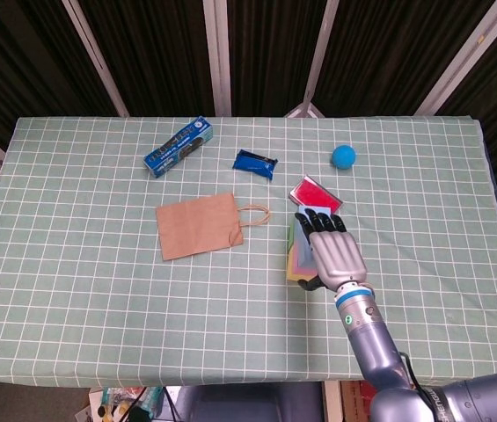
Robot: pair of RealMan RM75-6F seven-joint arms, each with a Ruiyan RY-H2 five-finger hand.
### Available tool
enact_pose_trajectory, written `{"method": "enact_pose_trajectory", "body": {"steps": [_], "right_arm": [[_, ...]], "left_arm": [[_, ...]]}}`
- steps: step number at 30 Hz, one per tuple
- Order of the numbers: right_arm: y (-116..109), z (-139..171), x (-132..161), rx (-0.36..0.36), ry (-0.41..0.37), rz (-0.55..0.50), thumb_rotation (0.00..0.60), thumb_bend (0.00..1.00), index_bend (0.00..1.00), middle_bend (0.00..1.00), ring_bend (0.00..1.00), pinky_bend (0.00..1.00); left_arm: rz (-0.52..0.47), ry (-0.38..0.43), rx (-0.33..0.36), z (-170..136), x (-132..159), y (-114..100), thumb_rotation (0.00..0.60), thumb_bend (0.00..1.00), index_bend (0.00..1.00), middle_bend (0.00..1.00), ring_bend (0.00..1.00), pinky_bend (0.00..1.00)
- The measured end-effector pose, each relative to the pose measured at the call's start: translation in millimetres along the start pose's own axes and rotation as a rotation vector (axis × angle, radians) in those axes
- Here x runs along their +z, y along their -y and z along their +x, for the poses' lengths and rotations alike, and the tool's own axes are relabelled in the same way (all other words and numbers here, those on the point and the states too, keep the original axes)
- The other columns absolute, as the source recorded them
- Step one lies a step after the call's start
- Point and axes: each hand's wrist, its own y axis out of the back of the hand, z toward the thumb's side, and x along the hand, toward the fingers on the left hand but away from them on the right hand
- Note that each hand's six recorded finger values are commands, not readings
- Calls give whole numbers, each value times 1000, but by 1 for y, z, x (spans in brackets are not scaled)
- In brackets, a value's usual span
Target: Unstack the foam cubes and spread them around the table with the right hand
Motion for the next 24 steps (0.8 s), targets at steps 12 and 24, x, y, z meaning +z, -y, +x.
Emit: {"method": "enact_pose_trajectory", "body": {"steps": [12, 24], "right_arm": [[1, 0, 10, -20, 36, 45, 600, 170, 59, 267, 96, 0], [-7, -4, 7, -94, 72, 105, 600, 170, 178, 425, 424, 14]], "left_arm": [[0, -4, 8, 0, 1, 0, 600, 305, 120, 0, 0, 18], [-11, -4, 12, 0, 2, 0, 600, 305, 130, 0, 0, 18]]}}
